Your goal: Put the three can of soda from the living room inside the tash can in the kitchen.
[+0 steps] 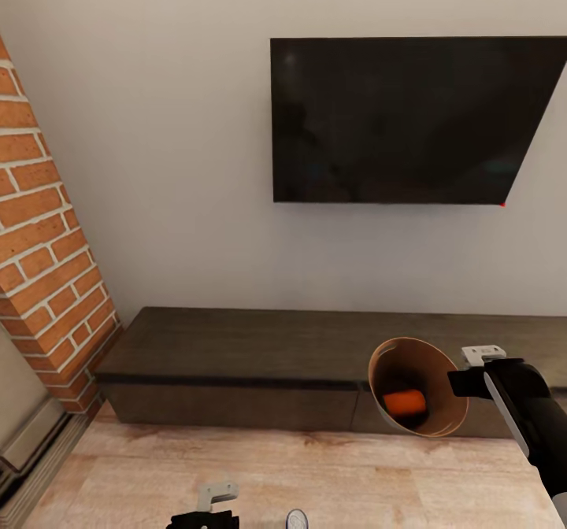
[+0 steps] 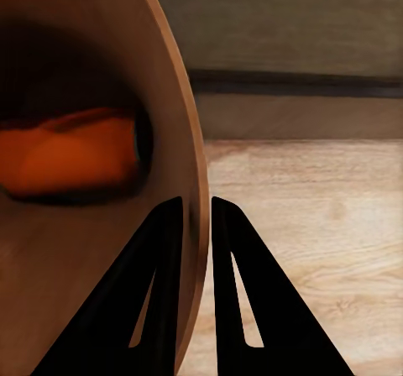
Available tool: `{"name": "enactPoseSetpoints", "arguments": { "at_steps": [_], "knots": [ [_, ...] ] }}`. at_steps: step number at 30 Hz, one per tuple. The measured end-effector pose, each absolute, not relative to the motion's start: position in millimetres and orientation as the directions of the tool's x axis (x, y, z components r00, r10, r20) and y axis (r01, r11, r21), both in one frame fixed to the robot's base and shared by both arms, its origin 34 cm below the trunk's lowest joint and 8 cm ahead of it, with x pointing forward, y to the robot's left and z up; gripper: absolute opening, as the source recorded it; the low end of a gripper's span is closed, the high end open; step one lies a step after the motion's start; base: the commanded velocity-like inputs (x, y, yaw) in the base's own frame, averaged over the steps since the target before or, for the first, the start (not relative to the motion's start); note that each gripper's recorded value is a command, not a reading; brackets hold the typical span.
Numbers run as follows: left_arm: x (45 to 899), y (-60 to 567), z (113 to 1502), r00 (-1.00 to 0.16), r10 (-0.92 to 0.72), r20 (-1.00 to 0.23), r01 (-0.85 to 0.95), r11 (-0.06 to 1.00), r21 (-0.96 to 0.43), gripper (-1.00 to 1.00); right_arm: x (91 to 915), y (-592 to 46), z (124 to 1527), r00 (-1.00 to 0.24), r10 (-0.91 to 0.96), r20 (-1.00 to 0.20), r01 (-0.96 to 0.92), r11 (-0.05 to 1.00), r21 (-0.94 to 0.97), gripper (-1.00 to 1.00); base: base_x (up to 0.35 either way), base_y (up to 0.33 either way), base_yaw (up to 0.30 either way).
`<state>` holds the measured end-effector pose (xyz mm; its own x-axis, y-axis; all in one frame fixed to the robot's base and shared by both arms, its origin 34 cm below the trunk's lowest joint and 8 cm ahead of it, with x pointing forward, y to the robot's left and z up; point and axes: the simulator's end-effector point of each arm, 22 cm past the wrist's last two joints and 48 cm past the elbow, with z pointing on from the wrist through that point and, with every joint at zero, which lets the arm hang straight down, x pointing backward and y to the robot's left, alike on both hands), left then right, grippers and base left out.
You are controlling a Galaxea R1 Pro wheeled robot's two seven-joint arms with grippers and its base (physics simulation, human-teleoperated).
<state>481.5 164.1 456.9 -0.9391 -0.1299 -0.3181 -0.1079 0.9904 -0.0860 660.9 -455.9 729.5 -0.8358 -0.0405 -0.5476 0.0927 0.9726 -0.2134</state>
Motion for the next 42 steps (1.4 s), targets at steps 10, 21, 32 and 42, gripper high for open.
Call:
{"name": "enactPoseSetpoints", "arguments": {
  "at_steps": [10,21,32,42],
  "knots": [
    [479,164,437,-0.939,-0.13,-0.318,-0.108,0.99,-0.087,1.0,659,-456,710,-0.836,-0.041,-0.548,0.093,0.972,-0.214,-1.0,0.0,0.0,0.0],
    [476,164,416,-0.939,-0.13,-0.318,-0.107,0.99,-0.087,1.0,656,-456,689,-0.835,-0.04,-0.548,0.093,0.972,-0.214,-1.0,0.0,0.0,0.0],
    [472,164,394,-0.939,-0.13,-0.318,-0.107,0.99,-0.087,1.0,652,-457,667,-0.835,-0.04,-0.549,0.094,0.972,-0.214,-1.0,0.0,0.0,0.0],
    [469,164,373,-0.939,-0.129,-0.318,-0.107,0.991,-0.086,1.0,648,-457,647,-0.835,-0.039,-0.549,0.095,0.972,-0.213,-1.0,0.0,0.0,0.0]
  ]
}}
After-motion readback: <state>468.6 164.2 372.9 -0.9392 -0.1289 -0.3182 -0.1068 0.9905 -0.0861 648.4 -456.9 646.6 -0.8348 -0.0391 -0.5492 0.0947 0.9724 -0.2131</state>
